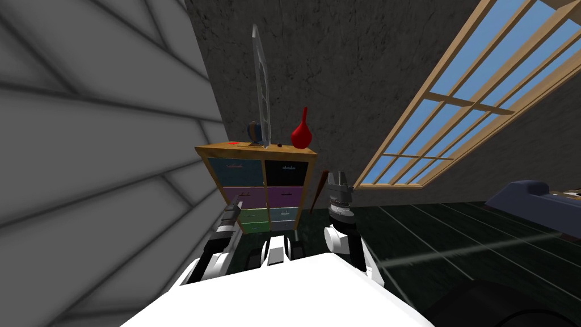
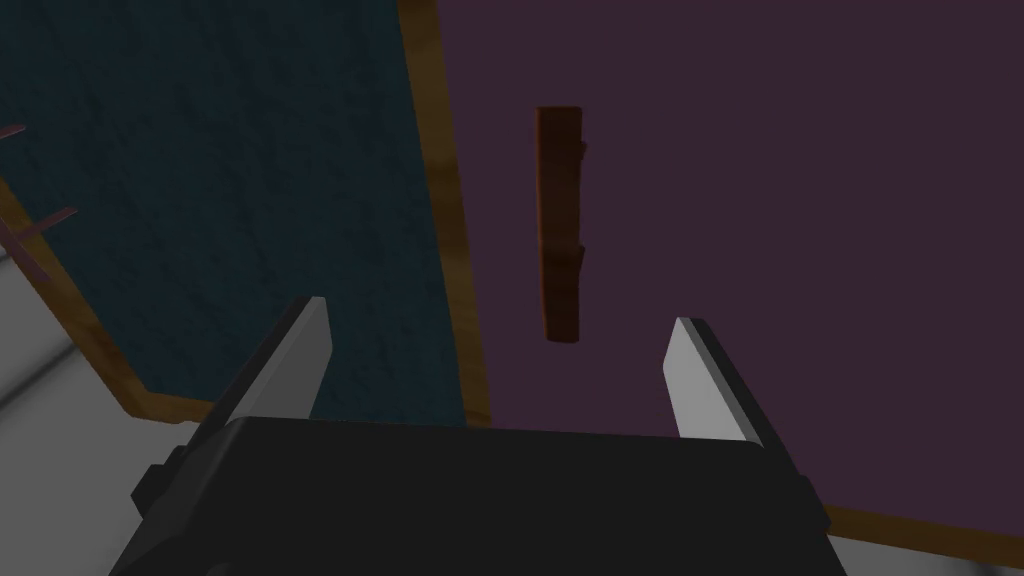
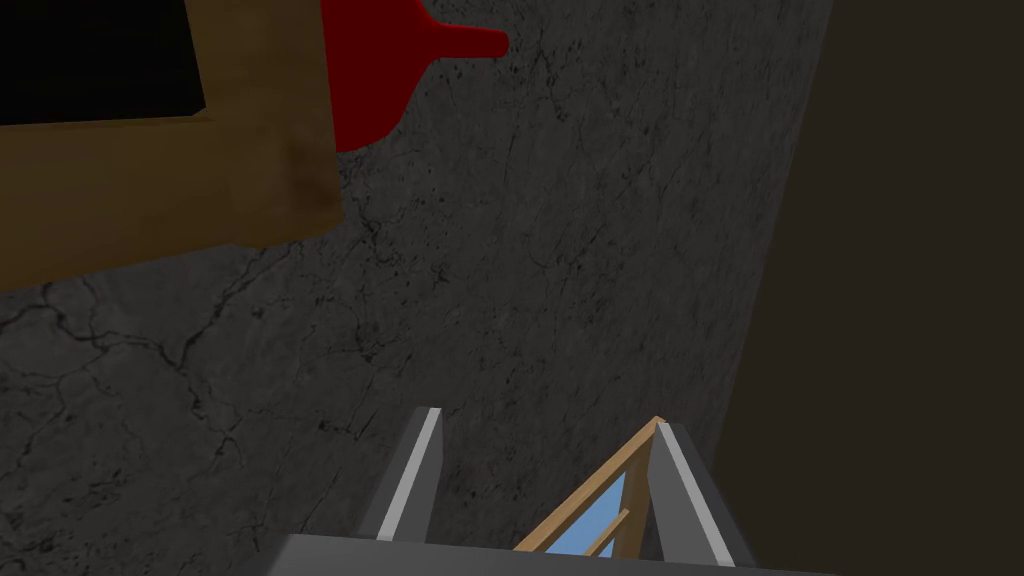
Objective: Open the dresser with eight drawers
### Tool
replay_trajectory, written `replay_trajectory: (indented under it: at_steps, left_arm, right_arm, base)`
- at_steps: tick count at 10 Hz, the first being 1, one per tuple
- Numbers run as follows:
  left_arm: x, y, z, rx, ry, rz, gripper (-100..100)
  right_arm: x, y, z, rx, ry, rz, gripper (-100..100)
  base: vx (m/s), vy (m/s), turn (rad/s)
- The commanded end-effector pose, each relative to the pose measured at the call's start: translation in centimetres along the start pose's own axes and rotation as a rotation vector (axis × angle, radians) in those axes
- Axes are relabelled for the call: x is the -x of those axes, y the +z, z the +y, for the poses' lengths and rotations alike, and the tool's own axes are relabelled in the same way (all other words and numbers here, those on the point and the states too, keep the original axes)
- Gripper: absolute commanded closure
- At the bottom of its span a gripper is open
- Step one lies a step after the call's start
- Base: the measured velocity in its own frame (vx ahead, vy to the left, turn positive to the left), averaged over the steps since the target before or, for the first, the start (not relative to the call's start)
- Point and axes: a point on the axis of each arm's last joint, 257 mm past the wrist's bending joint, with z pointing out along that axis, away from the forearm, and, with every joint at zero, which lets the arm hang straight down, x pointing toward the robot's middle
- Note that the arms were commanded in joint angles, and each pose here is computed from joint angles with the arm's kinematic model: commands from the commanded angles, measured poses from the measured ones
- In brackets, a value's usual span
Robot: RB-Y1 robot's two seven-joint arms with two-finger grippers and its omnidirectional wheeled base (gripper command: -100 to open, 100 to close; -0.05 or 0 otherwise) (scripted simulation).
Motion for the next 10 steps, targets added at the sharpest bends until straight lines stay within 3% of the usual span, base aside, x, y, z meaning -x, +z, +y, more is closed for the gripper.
replay_trajectory:
  at_steps: [1,4,8,9,10]
  left_arm:
    - [-1.0,-0.4,1.7,0.029,-0.028,-0.015,-100]
    - [-2.6,-0.7,2.6,0.045,-0.080,-0.041,-100]
    - [-2.1,0.1,2.0,0.041,-0.070,-0.038,-100]
    - [-2.3,-0.6,2.4,0.043,-0.071,-0.037,100]
    - [-2.3,-0.3,2.3,0.045,-0.071,-0.037,100]
  right_arm:
    - [0.0,0.0,0.0,0.000,0.000,0.000,0]
    - [0.0,0.0,0.0,0.000,0.000,0.000,0]
    - [0.0,0.0,0.0,0.000,0.000,0.000,0]
    - [0.0,0.0,0.0,0.000,0.000,0.000,0]
    - [0.0,0.0,0.0,0.000,0.000,0.000,0]
  base:
    - [0.045,-0.024,-0.007]
    - [0.028,-0.017,-0.005]
    - [0.040,-0.003,-0.004]
    - [-0.048,0.007,0.013]
    - [-0.035,0.004,0.012]
